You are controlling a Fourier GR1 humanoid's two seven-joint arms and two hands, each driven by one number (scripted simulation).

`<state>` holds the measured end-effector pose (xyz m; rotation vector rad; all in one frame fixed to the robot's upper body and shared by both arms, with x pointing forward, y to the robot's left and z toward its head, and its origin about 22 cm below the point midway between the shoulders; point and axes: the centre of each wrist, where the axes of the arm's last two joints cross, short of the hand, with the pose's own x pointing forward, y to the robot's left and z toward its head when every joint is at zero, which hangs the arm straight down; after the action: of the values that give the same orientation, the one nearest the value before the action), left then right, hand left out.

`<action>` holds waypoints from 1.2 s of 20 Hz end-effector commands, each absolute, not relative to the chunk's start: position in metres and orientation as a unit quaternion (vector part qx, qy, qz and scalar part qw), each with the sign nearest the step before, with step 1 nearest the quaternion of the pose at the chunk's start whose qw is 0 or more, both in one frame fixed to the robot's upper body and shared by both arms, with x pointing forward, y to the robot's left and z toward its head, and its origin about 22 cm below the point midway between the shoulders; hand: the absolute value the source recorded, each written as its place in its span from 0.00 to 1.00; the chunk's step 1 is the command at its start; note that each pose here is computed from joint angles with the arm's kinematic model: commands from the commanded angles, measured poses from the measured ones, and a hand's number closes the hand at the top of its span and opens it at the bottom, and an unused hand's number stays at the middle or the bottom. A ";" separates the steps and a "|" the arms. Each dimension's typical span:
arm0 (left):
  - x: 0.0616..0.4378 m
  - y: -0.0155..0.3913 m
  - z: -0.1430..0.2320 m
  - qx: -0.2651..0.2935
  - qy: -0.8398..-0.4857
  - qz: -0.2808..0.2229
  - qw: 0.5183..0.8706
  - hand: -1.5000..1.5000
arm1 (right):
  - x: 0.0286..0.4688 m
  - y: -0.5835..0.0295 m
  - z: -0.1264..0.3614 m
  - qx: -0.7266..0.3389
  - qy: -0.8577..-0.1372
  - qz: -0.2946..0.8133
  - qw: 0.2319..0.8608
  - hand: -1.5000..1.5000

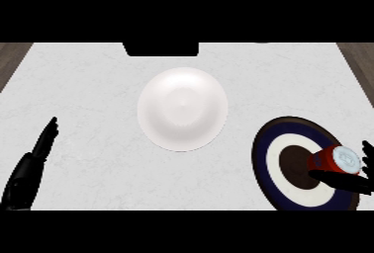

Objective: Pick the can from the plate and place it in the plate

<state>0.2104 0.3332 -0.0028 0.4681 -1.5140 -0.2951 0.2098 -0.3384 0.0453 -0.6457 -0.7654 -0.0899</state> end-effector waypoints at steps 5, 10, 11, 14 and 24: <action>0.224 0.345 -0.006 0.222 -0.673 -0.127 0.694 0.50 | 0.211 -0.324 0.011 -0.296 -0.388 -0.039 0.872 1.00; 0.211 0.337 -0.004 0.204 -0.673 -0.134 0.698 0.50 | 0.207 -0.334 0.016 -0.314 -0.409 -0.026 0.856 1.00; 0.211 0.337 0.011 0.205 -0.676 -0.131 0.695 0.50 | 0.213 -0.348 0.013 -0.311 -0.410 -0.038 0.857 1.00; 0.223 0.323 -0.004 0.192 -0.686 -0.142 0.687 0.50 | 0.259 -0.343 0.050 -0.340 -0.451 0.142 0.813 1.00; 0.248 0.297 0.012 0.154 -0.712 -0.179 0.661 0.50 | 0.318 -0.353 0.108 -0.356 -0.493 0.491 0.624 1.00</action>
<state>0.2426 0.3048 0.0103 0.3637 -1.5975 -0.3910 0.2942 -0.3426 0.0880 -0.7791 -1.0925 0.9483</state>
